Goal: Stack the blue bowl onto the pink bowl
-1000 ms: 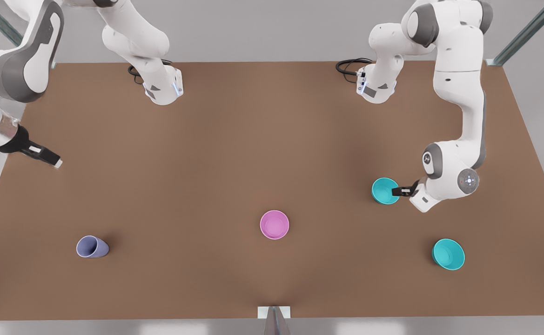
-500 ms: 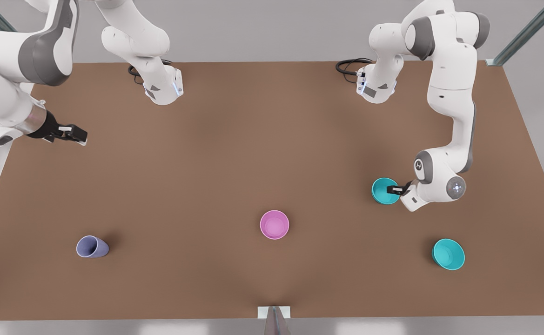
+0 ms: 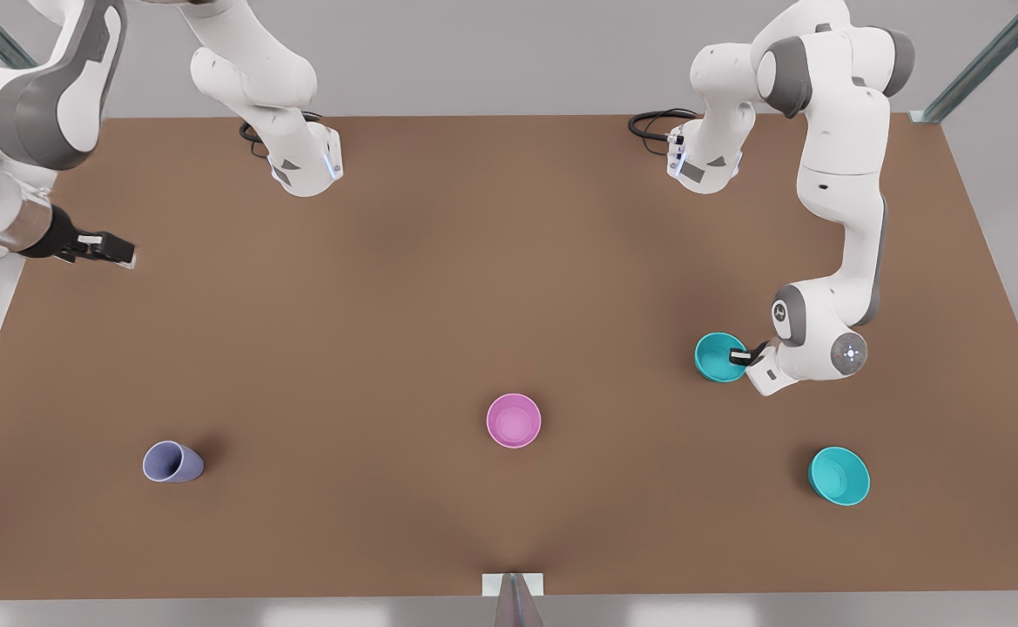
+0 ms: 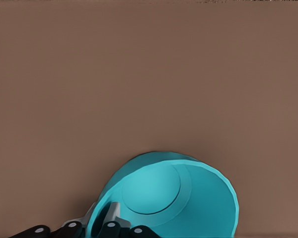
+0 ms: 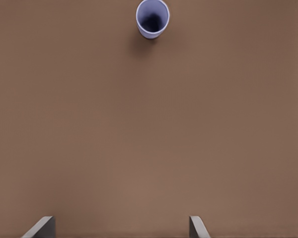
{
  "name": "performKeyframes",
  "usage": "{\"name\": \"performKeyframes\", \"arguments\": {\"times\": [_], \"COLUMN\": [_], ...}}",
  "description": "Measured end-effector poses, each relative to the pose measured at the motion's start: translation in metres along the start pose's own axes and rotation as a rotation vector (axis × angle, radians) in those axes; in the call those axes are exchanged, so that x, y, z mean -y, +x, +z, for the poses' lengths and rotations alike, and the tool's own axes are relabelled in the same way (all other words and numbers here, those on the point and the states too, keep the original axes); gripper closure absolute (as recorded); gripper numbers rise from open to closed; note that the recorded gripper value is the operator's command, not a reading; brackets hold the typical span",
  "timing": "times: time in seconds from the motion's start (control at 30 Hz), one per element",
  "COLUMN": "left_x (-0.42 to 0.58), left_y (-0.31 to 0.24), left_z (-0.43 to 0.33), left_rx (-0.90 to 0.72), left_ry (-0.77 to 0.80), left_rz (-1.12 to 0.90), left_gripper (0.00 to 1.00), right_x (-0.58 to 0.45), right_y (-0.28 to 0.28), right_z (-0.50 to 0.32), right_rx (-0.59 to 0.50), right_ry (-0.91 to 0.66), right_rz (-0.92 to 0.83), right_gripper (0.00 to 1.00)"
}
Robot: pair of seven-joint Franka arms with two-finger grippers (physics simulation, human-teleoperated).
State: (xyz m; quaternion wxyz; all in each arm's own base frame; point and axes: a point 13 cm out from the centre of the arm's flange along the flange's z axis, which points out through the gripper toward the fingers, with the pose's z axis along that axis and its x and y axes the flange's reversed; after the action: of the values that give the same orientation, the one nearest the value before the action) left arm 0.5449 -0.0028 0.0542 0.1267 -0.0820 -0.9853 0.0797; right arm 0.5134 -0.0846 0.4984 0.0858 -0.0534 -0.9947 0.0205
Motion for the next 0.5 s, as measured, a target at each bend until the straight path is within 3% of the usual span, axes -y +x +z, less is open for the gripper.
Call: {"name": "performKeyframes", "arguments": {"times": [0.27, 0.5], "left_x": [0.072, 0.339], "left_y": [-0.051, -0.137], "left_z": [-0.064, -0.110], "left_rx": [0.102, 0.223], "left_ry": [0.012, 0.034], "left_rz": [0.046, 0.166], "left_gripper": [0.79, 0.79], "right_x": [0.034, 0.023], "right_y": [0.003, 0.001], "right_z": [0.002, 0.001], "right_rx": [-0.005, -0.004], "right_ry": [-0.009, -0.004], "right_rz": [0.042, 0.007], "right_gripper": [0.00, 0.00]}}
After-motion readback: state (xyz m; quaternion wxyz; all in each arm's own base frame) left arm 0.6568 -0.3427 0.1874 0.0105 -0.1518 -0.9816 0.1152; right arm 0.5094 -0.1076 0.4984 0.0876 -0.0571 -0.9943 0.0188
